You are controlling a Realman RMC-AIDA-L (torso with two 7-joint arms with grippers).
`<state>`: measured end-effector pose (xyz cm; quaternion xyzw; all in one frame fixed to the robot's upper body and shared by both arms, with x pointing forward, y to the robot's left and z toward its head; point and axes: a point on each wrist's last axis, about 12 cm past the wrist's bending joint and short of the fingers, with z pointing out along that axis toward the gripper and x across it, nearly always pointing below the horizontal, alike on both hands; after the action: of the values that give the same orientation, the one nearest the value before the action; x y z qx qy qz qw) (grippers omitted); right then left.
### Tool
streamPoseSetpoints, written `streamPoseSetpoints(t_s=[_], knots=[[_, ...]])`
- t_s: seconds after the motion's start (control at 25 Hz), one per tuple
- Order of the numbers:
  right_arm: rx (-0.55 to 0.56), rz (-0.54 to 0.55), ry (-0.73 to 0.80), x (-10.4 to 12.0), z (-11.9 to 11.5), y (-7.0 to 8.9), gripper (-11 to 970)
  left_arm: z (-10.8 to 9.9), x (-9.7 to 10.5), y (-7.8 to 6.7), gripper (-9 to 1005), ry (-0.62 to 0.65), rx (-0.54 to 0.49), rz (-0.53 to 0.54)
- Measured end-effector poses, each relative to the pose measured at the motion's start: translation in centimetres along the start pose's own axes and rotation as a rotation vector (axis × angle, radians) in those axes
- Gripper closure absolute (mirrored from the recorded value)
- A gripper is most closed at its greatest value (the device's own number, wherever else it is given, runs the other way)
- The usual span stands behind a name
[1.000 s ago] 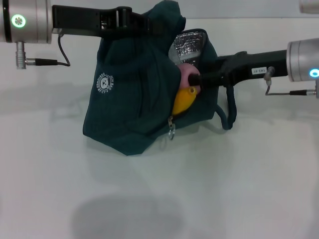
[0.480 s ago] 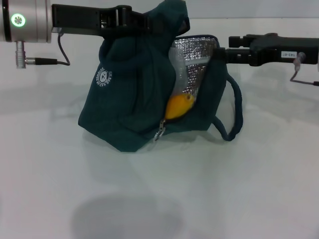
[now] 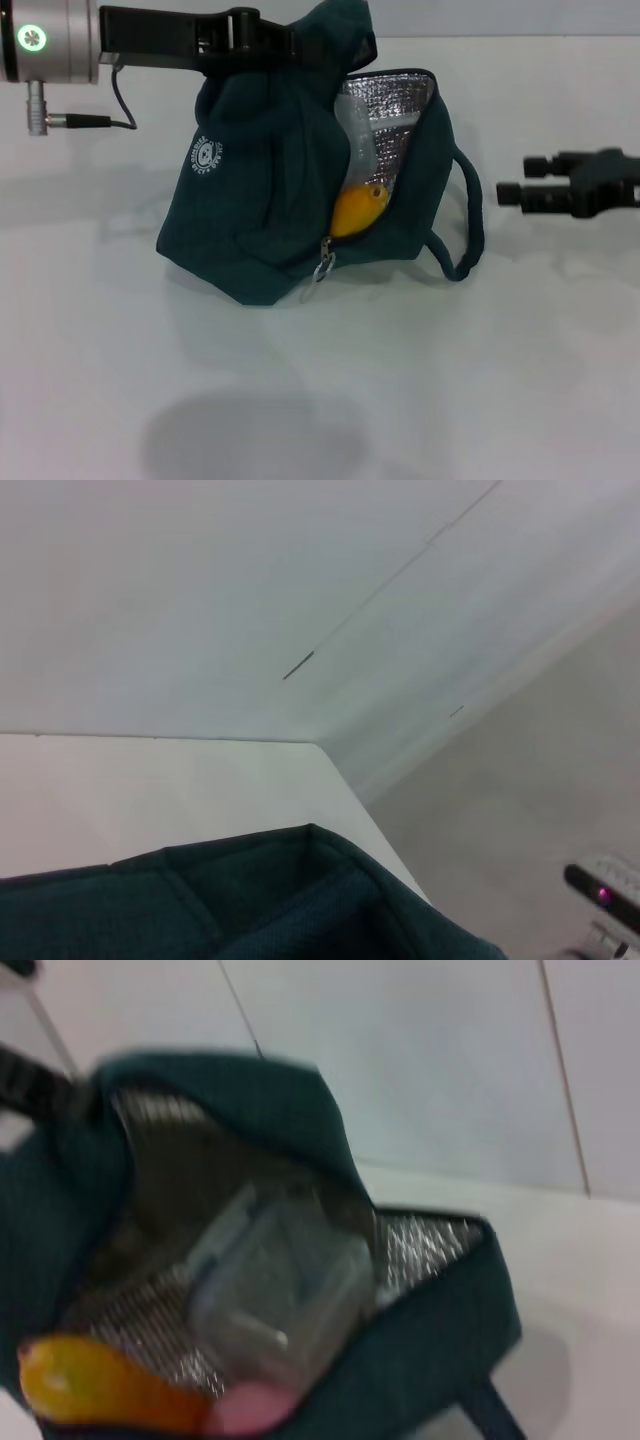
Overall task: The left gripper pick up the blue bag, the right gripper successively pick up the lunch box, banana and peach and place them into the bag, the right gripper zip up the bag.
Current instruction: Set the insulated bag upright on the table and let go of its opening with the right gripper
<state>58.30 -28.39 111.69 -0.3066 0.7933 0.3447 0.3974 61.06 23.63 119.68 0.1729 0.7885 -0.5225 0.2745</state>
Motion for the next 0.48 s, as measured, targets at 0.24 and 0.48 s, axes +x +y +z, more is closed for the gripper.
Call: streamPoseSetpoints(t_s=[0.24,0.48], knots=[[0.061,-0.036,0.081,0.3,2.4,-0.2,235,-0.1,-0.1,0.0,940,-0.001,-0.003,0.002],[0.159,-0.135,0.137,-2.2,7.2,-0.8,236,-0.1,-0.1,0.0,940,-0.002,-0.003,0.002]])
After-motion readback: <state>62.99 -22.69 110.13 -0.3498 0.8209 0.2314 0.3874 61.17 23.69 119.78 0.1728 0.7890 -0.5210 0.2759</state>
